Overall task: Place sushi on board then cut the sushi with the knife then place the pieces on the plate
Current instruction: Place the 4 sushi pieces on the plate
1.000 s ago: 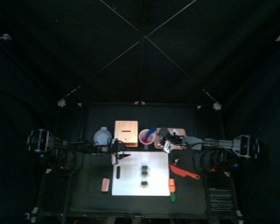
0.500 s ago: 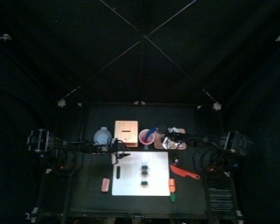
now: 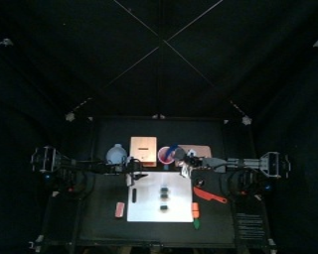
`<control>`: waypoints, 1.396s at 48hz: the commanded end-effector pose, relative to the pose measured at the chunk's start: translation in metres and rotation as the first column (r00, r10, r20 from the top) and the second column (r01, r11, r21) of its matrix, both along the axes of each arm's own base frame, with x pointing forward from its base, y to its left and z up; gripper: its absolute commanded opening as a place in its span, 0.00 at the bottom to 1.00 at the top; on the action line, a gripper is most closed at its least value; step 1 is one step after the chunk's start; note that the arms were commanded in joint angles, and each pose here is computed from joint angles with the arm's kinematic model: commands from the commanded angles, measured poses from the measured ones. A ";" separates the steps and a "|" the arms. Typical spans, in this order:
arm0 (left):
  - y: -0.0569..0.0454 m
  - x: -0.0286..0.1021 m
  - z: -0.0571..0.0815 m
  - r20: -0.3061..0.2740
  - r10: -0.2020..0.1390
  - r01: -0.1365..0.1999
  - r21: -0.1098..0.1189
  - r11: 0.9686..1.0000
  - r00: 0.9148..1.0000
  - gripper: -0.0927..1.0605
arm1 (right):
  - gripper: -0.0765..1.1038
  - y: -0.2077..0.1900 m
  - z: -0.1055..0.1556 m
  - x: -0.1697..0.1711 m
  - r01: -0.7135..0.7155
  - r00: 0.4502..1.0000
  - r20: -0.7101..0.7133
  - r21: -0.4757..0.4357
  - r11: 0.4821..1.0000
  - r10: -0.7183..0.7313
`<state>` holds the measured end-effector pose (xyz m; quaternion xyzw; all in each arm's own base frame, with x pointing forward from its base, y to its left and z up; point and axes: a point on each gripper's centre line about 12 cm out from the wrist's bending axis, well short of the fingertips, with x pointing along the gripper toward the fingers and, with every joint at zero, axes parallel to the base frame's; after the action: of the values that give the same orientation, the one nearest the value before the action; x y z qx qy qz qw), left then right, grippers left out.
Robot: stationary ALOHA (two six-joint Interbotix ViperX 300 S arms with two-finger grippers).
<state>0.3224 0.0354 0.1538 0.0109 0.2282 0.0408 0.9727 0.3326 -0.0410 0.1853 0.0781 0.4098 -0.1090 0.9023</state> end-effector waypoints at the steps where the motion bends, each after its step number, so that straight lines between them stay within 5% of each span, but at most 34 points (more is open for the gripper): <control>1: 0.001 0.003 0.005 0.015 0.001 -0.001 0.003 1.000 1.000 0.72 | 0.80 0.026 0.009 0.015 -0.075 0.997 0.031 0.004 0.997 0.075; 23: 0.001 0.002 0.005 0.014 0.003 -0.003 0.003 1.000 1.000 0.72 | 0.80 0.071 -0.019 0.047 -0.149 0.988 -0.029 0.067 0.987 0.151; 53: 0.002 0.000 0.002 0.003 0.007 -0.007 0.002 1.000 1.000 0.72 | 0.79 0.069 -0.040 0.060 -0.157 0.984 -0.078 0.047 0.986 0.161; 67: 0.002 0.000 0.002 0.003 0.007 -0.007 0.002 1.000 1.000 0.72 | 0.65 0.067 -0.048 0.064 -0.162 0.981 -0.098 0.035 0.986 0.164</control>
<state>0.3192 0.0360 0.1501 0.0100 0.2372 0.0422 0.9705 0.3894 0.0278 0.1223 0.0475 0.4816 -0.0327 0.8745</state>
